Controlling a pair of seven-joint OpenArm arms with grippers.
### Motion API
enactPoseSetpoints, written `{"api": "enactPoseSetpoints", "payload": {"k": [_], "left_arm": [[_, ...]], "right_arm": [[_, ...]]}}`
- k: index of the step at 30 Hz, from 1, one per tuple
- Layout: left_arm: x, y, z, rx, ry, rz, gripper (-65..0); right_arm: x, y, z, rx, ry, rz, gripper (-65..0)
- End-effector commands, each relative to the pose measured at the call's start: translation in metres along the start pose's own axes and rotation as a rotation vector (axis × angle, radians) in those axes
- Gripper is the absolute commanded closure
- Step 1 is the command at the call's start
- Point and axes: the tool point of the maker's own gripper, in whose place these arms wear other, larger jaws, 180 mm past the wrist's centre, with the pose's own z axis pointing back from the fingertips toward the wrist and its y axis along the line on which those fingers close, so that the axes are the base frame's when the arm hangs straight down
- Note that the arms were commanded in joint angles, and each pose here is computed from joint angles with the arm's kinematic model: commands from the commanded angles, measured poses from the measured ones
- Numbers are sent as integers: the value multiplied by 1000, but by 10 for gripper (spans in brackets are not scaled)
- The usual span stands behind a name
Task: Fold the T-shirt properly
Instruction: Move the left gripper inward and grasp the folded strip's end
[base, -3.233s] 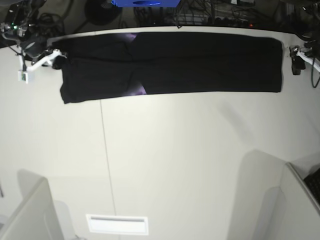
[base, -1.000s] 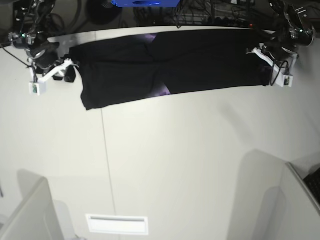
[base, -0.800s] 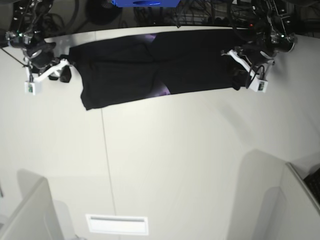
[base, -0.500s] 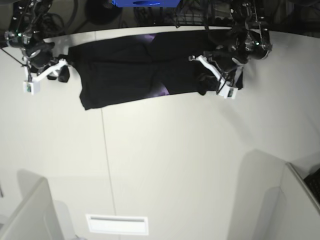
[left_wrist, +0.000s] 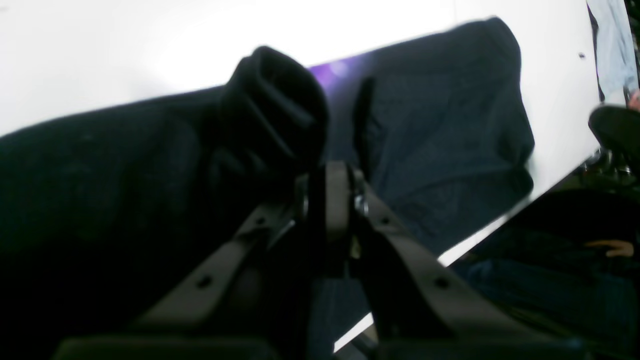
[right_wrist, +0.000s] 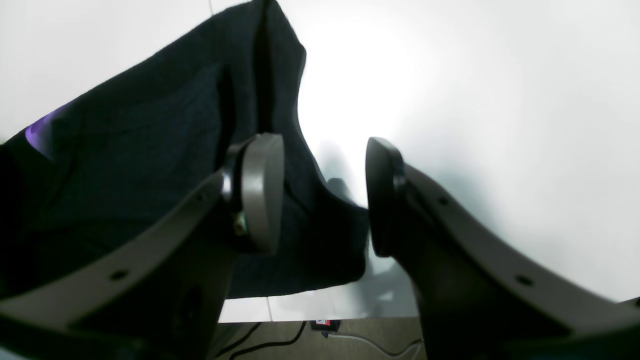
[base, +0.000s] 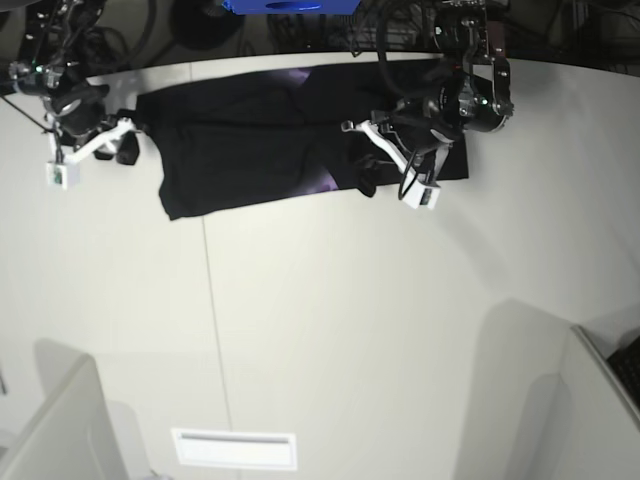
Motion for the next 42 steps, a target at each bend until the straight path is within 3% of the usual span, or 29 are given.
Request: {"api": "enactPoseSetpoints", "payload": {"k": [1,32,39,42], "left_arm": [[7,-9,1,-30,-29,-5,0],[2,-20,-5,-48,-7,14,0],[9,-23,-6,-58,-17,5,-346],[10,-42,-12,-104,-7,-34,-429]], "right_arm": [[10,0,4,2,-34,16,-260],[10,0,4,2,-34,16,-258],[10,0,4,2,-33,16,-258],[10,0,4,2,-33,16,-258]]}}
